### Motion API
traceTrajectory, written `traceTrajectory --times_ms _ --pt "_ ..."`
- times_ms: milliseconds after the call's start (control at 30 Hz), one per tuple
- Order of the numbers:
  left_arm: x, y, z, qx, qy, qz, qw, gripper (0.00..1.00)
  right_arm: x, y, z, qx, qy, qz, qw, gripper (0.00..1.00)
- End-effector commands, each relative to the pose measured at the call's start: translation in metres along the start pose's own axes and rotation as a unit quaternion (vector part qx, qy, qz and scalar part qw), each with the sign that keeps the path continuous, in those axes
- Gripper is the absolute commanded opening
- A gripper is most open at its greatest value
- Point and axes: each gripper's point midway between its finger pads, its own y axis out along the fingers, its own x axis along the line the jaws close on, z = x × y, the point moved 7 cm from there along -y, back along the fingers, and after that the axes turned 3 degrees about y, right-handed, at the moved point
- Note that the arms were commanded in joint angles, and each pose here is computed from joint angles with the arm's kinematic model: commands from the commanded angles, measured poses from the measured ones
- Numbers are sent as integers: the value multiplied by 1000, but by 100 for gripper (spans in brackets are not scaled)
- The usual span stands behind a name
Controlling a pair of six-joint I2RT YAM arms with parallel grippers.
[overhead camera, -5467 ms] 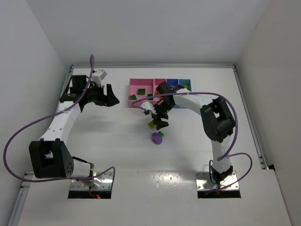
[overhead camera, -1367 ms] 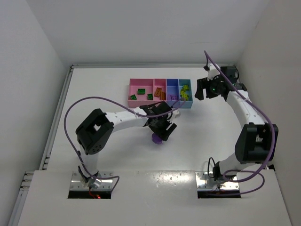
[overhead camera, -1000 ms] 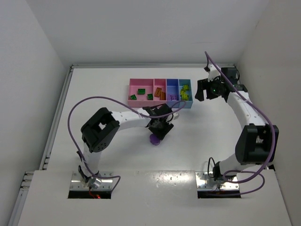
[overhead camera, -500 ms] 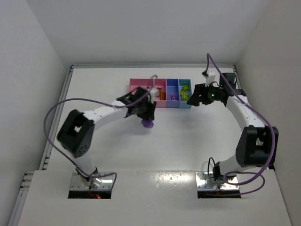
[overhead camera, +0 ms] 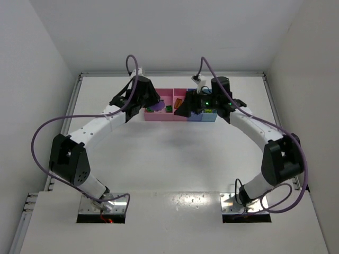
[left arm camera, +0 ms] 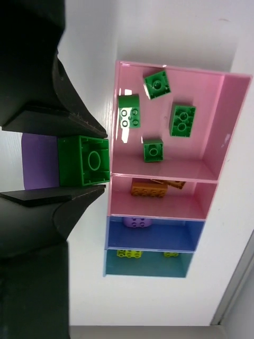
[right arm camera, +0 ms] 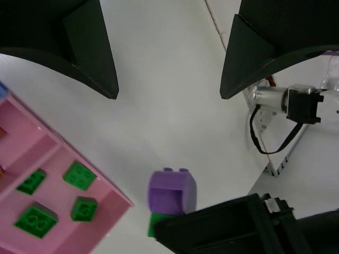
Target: Sort the legos into containers by color
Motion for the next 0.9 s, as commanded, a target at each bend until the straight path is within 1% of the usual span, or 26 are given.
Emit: traceTrajectory --times_ms 0,67,100,167,200,267,333,367,433,467,533,667,867 --pt "1 -2 -20 -22 -65 -3 998 0 17 22 -34 -47 -41 -5 998 78" --pt "5 -4 -21 -21 -68 -2 997 0 12 32 -35 -42 -46 -3 998 78" --pt "6 -3 -23 -18 -75 1 997 0 17 37 -41 -45 -53 -5 998 78" --pt "7 -6 -24 -12 -78 15 997 0 10 46 -40 -40 -61 8 997 78" --pt "11 -4 -22 -7 -85 12 996 0 12 50 -39 -37 -63 5 997 79" --pt "9 -8 -26 -5 -88 31 996 0 14 51 -47 -46 -70 2 996 81" --pt "9 -11 -27 -3 -95 41 995 0 8 58 -46 -45 -64 2 997 82" --pt "11 -10 -22 5 -94 41 995 0 16 60 -51 -50 -74 -12 996 82" --pt "9 -10 -23 6 -95 49 994 0 12 68 -51 -46 -68 -16 996 87" --pt "9 -9 -21 8 -94 52 994 0 21 70 -54 -48 -79 -36 995 89" --pt "8 -10 -20 11 -94 56 994 0 21 75 -55 -47 -73 -53 995 94" --pt "9 -9 -25 2 -102 59 993 0 34 90 -50 -29 -70 -88 993 96" --pt "8 -12 -28 -5 -98 64 993 0 40 97 -43 -19 -68 -101 992 96"
